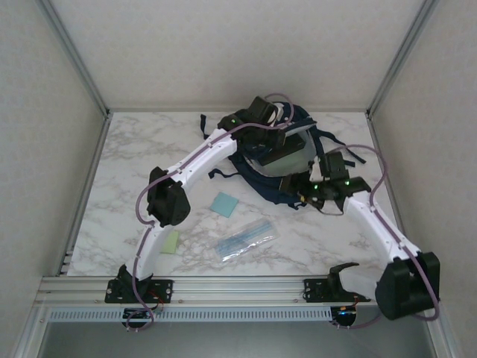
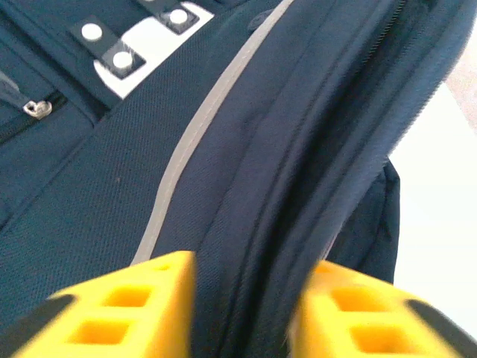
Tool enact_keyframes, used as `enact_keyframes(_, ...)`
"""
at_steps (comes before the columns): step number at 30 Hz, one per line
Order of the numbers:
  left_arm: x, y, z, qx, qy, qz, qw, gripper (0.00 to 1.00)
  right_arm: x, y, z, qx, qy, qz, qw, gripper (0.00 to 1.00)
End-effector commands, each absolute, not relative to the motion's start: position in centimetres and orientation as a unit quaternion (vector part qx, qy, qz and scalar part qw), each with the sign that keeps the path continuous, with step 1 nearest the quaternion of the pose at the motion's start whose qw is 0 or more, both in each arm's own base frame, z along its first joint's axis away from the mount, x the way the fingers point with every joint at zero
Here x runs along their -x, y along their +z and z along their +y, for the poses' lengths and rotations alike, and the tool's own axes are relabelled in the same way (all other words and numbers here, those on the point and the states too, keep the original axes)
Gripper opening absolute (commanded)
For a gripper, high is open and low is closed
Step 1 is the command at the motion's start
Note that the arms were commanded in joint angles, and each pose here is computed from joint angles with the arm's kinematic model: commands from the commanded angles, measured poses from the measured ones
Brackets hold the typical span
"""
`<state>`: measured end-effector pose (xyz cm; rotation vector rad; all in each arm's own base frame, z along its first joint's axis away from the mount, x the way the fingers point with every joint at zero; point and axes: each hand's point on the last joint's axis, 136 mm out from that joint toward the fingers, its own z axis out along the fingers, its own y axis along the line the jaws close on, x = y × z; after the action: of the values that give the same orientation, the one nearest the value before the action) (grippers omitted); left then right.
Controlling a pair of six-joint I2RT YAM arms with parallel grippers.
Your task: Pack the student bag
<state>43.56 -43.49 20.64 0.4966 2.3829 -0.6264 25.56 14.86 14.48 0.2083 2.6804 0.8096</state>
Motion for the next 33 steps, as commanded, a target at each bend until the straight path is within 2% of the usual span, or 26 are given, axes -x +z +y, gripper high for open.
enact_keyframes(1, -43.3, 23.5, -42.2, -0.153, -0.263, 0.899, 0.315, 0.67, -21.0, 12.5, 15.1, -0.054, 0.257, 0.958, 0.117, 0.79)
enact_keyframes(5, -42.2, 23.6, -41.6, -0.142, -0.274, 0.9, 0.307, 0.83, -18.7, 9.7, 16.0, -0.054, 0.24, 0.964, 0.098, 0.73)
enact_keyframes(11, -40.2, 23.5, -38.4, -0.124, -0.258, 0.902, 0.324, 0.86, -17.4, 7.0, 17.8, -0.022, 0.22, 0.97, 0.104, 0.71)
enact_keyframes(13, -39.6, 23.4, -36.8, -0.11, -0.244, 0.903, 0.335, 0.97, -17.3, 6.5, 18.5, -0.01, 0.218, 0.97, 0.107, 0.71)
enact_keyframes(15, -38.7, 23.5, -35.0, -0.095, -0.232, 0.904, 0.347, 1.0, -17.1, 6.0, 19.1, 0.005, 0.206, 0.972, 0.111, 0.71)
enact_keyframes(23, -35.2, 20.7, -30.1, -0.044, -0.219, 0.909, 0.351, 1.0, -16.6, 3.1, 20.3, 0.063, 0.122, 0.985, 0.101, 0.69)
enact_keyframes(30, -33.1, 17.5, -27.0, -0.018, -0.196, 0.915, 0.351, 1.0, -18.8, 1.4, 19.2, 0.042, 0.044, 0.989, 0.134, 0.69)
enact_keyframes(33, -32.5, 16.3, -26.2, -0.02, -0.182, 0.922, 0.342, 1.0, -19.8, 1.1, 19.7, 0.034, 0.035, 0.989, 0.143, 0.63)
